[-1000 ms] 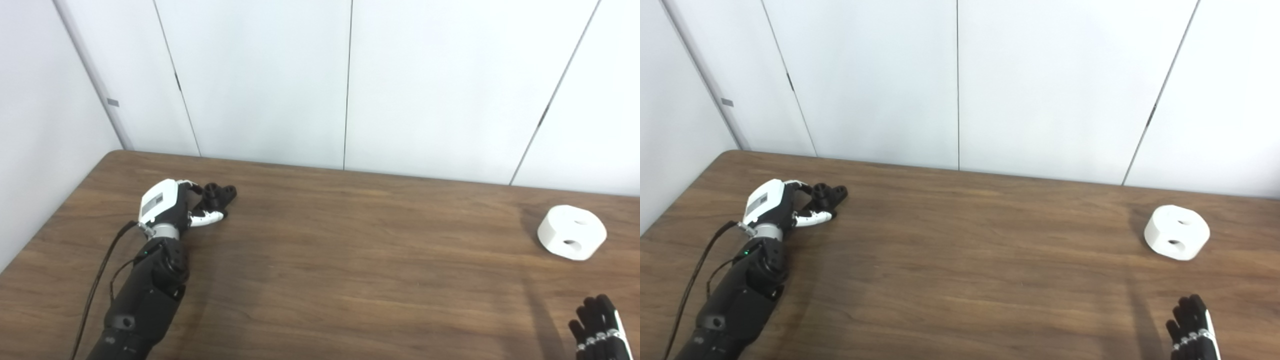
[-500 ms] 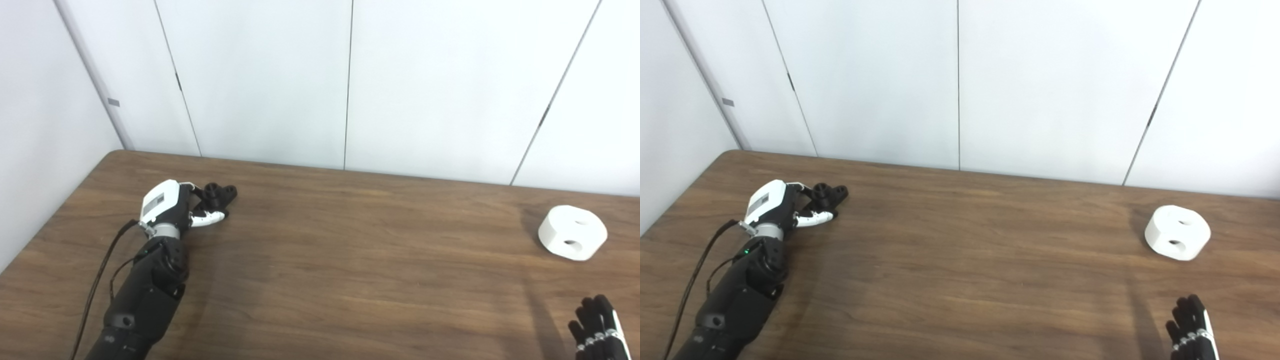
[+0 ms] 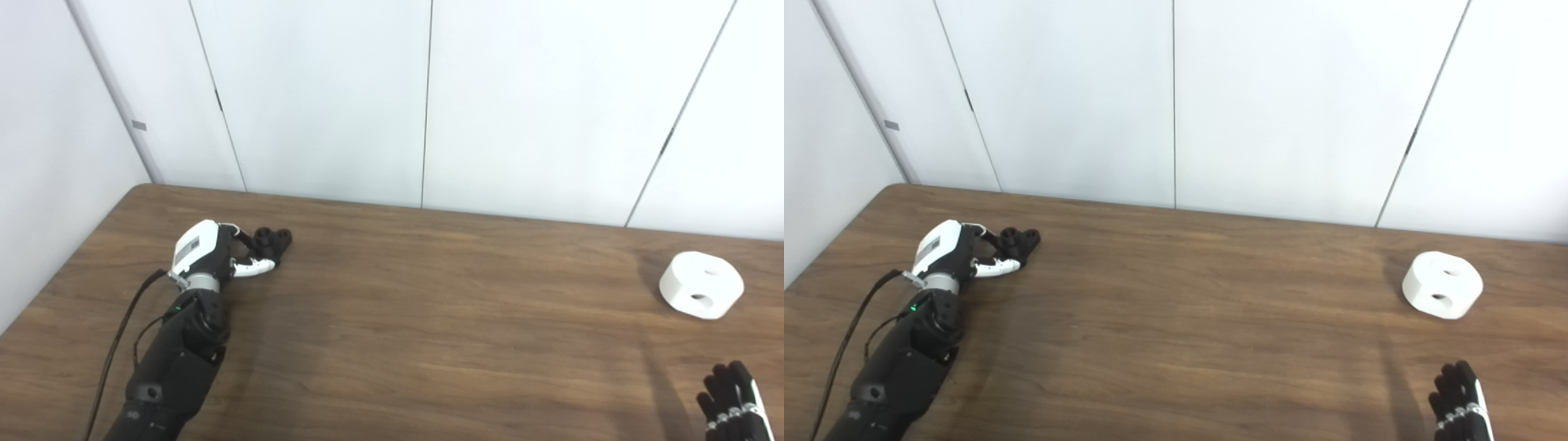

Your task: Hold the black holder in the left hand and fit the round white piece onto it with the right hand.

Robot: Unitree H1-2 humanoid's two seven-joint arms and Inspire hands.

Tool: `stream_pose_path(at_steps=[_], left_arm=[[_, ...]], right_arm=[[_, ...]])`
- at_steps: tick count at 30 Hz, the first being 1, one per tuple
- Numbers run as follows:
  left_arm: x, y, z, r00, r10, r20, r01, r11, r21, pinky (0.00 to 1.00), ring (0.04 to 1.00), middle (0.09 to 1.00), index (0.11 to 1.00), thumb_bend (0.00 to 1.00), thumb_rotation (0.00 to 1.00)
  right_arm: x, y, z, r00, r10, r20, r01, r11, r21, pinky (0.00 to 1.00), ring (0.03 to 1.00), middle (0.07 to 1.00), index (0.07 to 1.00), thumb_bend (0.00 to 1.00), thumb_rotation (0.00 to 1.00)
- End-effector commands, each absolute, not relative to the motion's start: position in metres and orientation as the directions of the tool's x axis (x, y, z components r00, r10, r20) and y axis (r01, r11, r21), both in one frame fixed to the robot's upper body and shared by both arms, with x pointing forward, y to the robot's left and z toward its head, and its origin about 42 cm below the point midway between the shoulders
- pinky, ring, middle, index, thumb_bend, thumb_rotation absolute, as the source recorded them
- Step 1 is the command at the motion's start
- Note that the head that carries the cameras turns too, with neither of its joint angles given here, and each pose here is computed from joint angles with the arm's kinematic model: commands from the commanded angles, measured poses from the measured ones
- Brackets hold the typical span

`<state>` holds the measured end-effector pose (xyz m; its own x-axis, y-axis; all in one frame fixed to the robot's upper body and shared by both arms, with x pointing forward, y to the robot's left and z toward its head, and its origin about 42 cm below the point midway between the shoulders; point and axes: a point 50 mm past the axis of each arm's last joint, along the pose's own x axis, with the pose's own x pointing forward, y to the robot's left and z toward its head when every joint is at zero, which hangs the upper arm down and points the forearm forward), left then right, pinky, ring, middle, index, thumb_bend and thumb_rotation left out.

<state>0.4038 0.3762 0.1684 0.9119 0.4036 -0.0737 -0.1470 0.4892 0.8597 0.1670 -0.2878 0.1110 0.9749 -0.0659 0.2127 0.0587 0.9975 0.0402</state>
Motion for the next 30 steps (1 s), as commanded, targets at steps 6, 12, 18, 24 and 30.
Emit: stream_pose_path(at_steps=[6,12,18,24,30], left_arm=[[0.415,0.379,0.195,0.927,0.374,0.030,-0.226,0.494,0.840,0.97,0.955,0.826,0.482,0.52,0.04],[0.413,0.378,0.199,0.930,0.367,0.019,-0.211,0.492,0.845,0.94,0.928,0.802,0.484,0.52,0.04],[0.408,0.378,0.203,0.937,0.351,0.003,-0.188,0.497,0.847,0.90,0.920,0.795,0.486,0.52,0.04],[0.395,0.366,0.209,0.957,0.289,-0.014,-0.139,0.501,0.854,0.89,0.921,0.804,0.487,0.51,0.04],[0.379,0.352,0.212,0.973,0.231,0.003,-0.123,0.507,0.853,0.90,0.931,0.813,0.486,0.52,0.04]], right_arm=[[0.161,-0.278,0.091,0.986,-0.100,0.130,0.090,0.992,0.083,1.00,0.997,0.987,0.991,0.58,0.95],[0.161,-0.278,0.091,0.986,-0.103,0.131,0.093,0.992,0.083,1.00,0.988,0.989,0.993,0.59,0.95],[0.161,-0.277,0.091,0.986,-0.100,0.130,0.090,0.992,0.086,1.00,0.978,0.994,0.996,0.57,0.95],[0.161,-0.277,0.091,0.987,-0.091,0.131,0.081,0.993,0.083,1.00,0.989,0.988,0.991,0.55,0.95],[0.163,-0.276,0.092,0.987,-0.089,0.133,0.078,0.993,0.089,1.00,1.000,0.979,0.983,0.56,0.94]])
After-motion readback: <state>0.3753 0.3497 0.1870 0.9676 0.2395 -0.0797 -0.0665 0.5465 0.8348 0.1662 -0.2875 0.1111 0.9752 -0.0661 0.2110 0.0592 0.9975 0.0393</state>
